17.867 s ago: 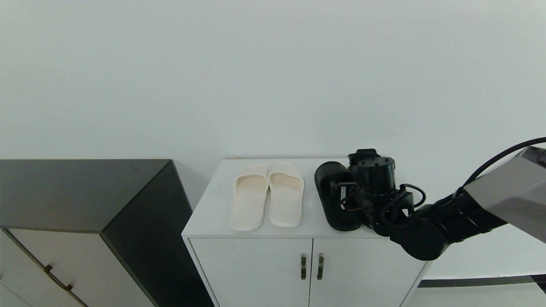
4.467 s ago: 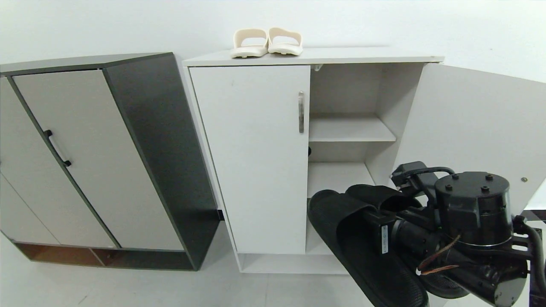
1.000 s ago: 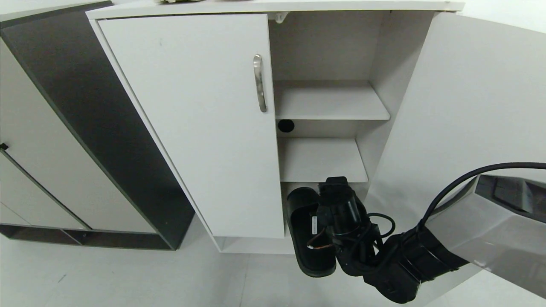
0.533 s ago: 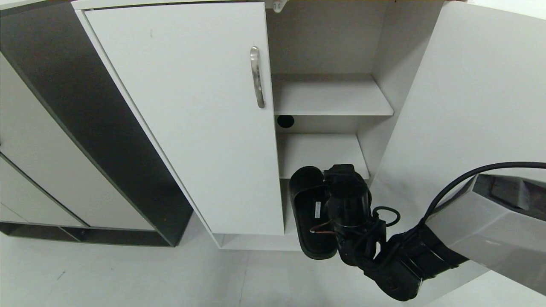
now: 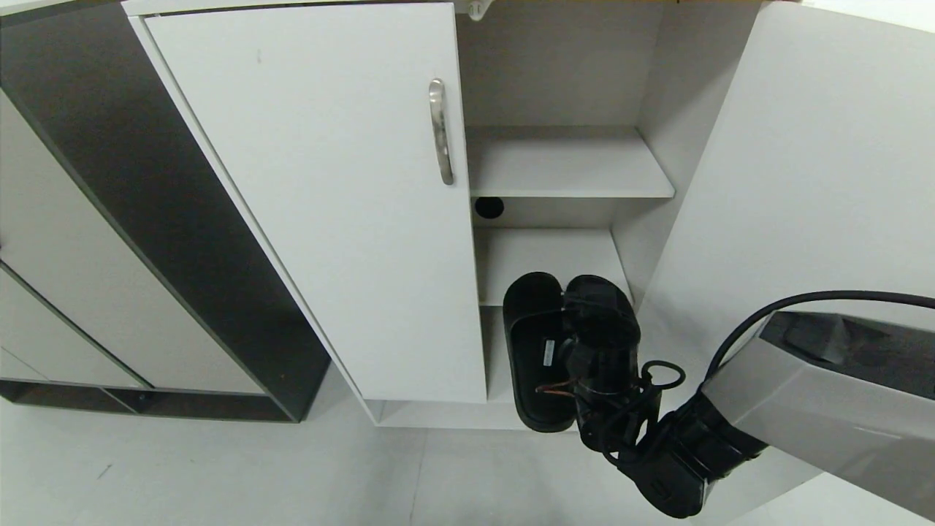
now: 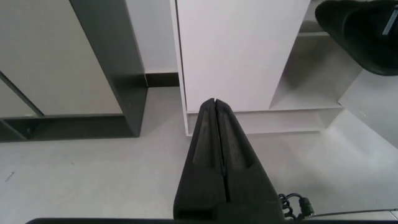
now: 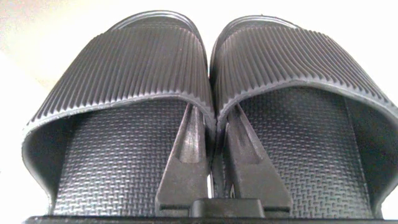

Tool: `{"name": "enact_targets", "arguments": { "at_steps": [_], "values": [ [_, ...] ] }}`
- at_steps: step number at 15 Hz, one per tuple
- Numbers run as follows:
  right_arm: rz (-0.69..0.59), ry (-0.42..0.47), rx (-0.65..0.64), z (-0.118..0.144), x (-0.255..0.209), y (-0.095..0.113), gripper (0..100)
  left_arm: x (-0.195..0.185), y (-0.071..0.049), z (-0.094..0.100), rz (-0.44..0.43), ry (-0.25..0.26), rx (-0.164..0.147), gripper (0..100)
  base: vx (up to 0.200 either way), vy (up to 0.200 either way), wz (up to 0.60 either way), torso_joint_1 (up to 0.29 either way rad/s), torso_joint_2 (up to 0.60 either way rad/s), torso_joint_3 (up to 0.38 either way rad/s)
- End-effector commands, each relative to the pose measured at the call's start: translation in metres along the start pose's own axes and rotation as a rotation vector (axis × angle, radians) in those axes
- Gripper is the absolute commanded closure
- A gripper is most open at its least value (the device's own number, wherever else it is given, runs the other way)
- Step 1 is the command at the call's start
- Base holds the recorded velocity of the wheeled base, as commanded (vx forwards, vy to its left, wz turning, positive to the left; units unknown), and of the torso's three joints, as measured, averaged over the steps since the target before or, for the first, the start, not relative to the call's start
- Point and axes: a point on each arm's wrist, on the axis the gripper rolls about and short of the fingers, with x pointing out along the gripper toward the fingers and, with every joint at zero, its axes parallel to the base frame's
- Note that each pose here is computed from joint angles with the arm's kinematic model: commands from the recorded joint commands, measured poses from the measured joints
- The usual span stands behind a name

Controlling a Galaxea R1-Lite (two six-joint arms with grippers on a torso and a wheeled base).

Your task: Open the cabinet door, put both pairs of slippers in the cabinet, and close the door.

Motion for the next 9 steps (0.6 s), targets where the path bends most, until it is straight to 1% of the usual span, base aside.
{"name": "enact_targets", "arguments": {
  "at_steps": [1, 2, 9],
  "values": [
    [-0.003, 0.020, -0.021, -0.0109, 0.0012, -0.0005, 100, 0.0001, 0.0000, 0.0000, 0.000, 0.001, 0.000, 100, 0.000, 0.000, 0.00, 0.000, 0.00, 0.000],
    [-0.004, 0.018, -0.019, -0.0104, 0.0018, -0.0008, 100, 0.0001, 0.0000, 0.0000, 0.000, 0.001, 0.000, 100, 0.000, 0.000, 0.00, 0.000, 0.00, 0.000],
    [-0.004, 0.020, -0.023, -0.0113, 0.0017, -0.0009, 100, 0.0001, 0.0000, 0.0000, 0.000, 0.001, 0.000, 100, 0.200, 0.000, 0.00, 0.002, 0.00, 0.003]
  ]
}}
